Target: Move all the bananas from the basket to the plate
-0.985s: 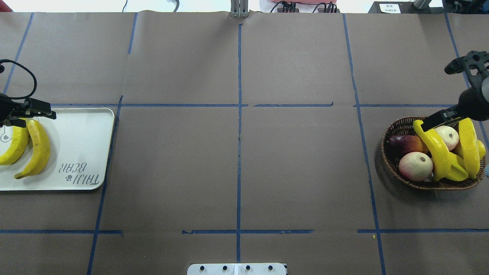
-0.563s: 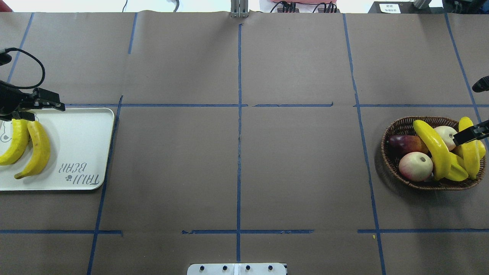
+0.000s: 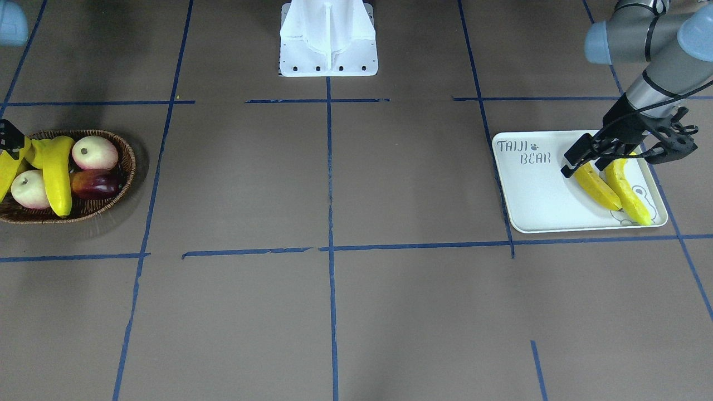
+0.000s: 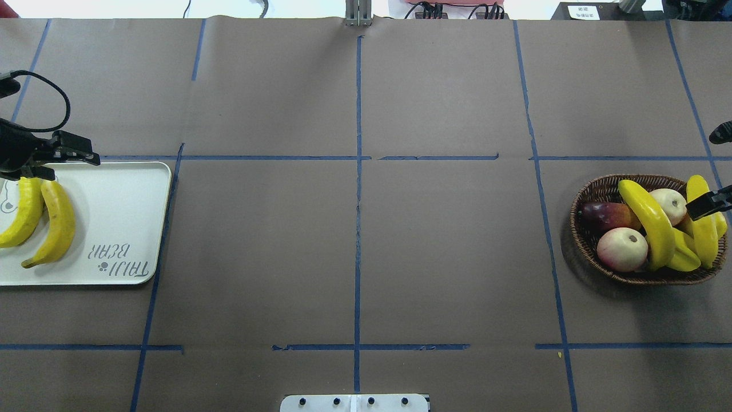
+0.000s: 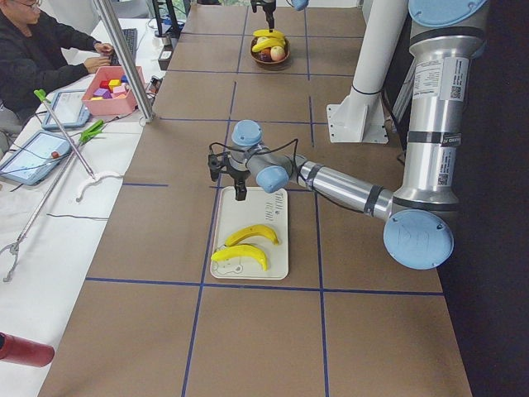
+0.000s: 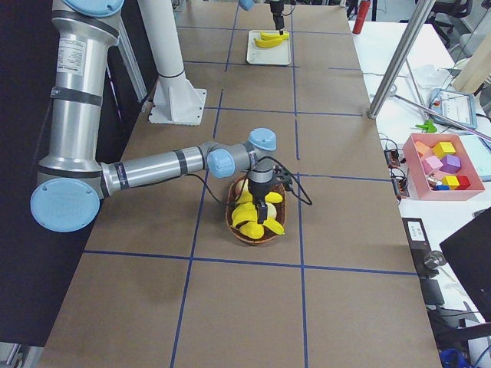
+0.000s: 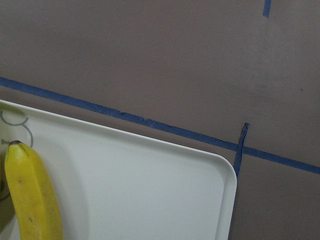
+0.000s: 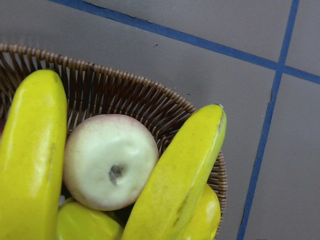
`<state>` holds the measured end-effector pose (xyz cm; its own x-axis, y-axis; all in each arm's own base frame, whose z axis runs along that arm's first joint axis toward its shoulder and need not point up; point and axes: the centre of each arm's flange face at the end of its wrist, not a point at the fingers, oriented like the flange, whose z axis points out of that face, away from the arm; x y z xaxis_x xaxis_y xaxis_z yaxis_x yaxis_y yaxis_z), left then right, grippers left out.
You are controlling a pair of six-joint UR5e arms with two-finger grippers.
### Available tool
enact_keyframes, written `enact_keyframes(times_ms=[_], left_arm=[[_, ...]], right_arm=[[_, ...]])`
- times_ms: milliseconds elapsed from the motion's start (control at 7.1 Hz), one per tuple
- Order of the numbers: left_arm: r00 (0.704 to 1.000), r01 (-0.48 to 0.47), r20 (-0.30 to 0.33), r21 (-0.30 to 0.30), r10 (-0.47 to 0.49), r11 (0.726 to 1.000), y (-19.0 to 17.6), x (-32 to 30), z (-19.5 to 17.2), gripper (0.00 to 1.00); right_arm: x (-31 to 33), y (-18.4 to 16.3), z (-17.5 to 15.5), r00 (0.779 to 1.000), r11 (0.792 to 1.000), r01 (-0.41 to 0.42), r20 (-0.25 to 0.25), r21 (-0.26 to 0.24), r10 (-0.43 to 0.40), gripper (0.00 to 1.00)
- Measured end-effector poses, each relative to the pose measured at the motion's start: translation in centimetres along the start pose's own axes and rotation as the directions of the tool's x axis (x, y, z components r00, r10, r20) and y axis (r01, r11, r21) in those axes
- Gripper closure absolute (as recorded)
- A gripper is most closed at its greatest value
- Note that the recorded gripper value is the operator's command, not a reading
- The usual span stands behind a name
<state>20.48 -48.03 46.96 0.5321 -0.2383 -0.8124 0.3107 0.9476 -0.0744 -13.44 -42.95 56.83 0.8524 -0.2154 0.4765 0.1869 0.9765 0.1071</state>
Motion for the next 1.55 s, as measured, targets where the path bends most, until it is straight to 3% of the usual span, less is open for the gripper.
enact_keyframes(times_ms=[845, 985, 1408, 1548], left_arm=[[1.000, -0.001, 0.001, 0.003, 0.001, 1.000, 0.0, 0.0, 0.0, 0.00], [1.000, -0.001, 0.001, 0.003, 0.001, 1.000, 0.0, 0.1, 0.0, 0.00], [1.000, -0.003, -0.001, 0.003, 0.003, 1.000, 0.0, 0.2, 0.0, 0.00], [1.000, -0.004, -0.003, 0.003, 0.004, 1.000, 0.0, 0.3, -0.1, 0.00]], right_arm=[[-1.4, 0.6, 2.1, 1.000, 0.998, 0.029, 0.004, -0.047, -0.029, 0.01], [-1.6, 0.6, 2.5, 0.999, 0.998, 0.034, 0.002, -0.053, -0.034, 0.05], [-1.7, 0.6, 2.9, 0.999, 0.997, 0.041, 0.000, -0.060, -0.041, 0.79], [-1.8, 0.7, 2.9, 0.999, 0.997, 0.047, 0.003, -0.062, -0.047, 0.95]])
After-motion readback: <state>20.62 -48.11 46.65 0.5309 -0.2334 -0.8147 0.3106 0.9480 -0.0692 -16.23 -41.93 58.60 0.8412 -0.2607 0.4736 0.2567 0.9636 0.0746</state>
